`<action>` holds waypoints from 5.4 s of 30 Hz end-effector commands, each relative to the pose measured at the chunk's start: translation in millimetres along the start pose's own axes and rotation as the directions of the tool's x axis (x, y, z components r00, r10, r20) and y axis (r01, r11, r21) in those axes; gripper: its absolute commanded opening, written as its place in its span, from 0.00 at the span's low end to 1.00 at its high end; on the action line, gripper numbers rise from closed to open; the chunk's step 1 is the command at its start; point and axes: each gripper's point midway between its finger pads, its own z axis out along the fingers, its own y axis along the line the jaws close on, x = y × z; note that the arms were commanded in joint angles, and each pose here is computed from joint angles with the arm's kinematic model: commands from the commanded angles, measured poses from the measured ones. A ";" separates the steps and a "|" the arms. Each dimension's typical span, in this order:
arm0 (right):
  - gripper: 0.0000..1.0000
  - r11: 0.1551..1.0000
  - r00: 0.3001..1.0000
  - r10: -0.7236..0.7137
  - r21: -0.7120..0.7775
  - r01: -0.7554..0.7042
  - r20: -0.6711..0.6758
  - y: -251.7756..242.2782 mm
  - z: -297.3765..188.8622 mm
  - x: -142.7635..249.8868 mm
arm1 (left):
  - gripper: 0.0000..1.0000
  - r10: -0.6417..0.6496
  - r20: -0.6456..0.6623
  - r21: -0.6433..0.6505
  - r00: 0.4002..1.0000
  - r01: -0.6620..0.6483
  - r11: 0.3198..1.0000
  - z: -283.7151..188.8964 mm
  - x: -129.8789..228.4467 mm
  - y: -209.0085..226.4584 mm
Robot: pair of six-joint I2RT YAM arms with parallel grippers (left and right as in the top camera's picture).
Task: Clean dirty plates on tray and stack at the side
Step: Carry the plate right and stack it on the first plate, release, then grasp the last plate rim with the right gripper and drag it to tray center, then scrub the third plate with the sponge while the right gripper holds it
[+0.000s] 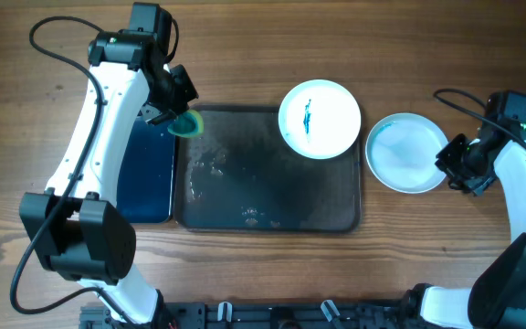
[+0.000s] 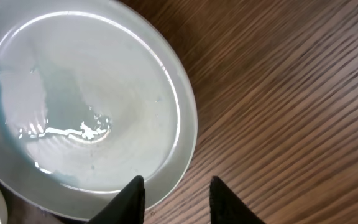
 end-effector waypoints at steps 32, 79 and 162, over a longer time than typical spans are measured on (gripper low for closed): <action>0.33 0.620 0.648 -0.724 -0.188 0.761 0.237 217.1 74.4 17.3 | 0.04 -0.012 0.013 0.024 1.000 0.012 1.000 2.0 -3.0 -5.3; 0.04 0.568 0.623 -0.782 -0.450 0.689 -0.032 227.7 51.8 187.6 | 0.04 0.272 -0.134 0.014 0.953 -0.272 0.962 46.0 54.5 -54.7; 0.04 0.709 0.713 -0.680 -0.398 0.582 -0.171 213.9 76.8 194.6 | 0.04 0.204 0.055 -0.109 0.977 -0.197 0.974 149.7 61.3 -37.0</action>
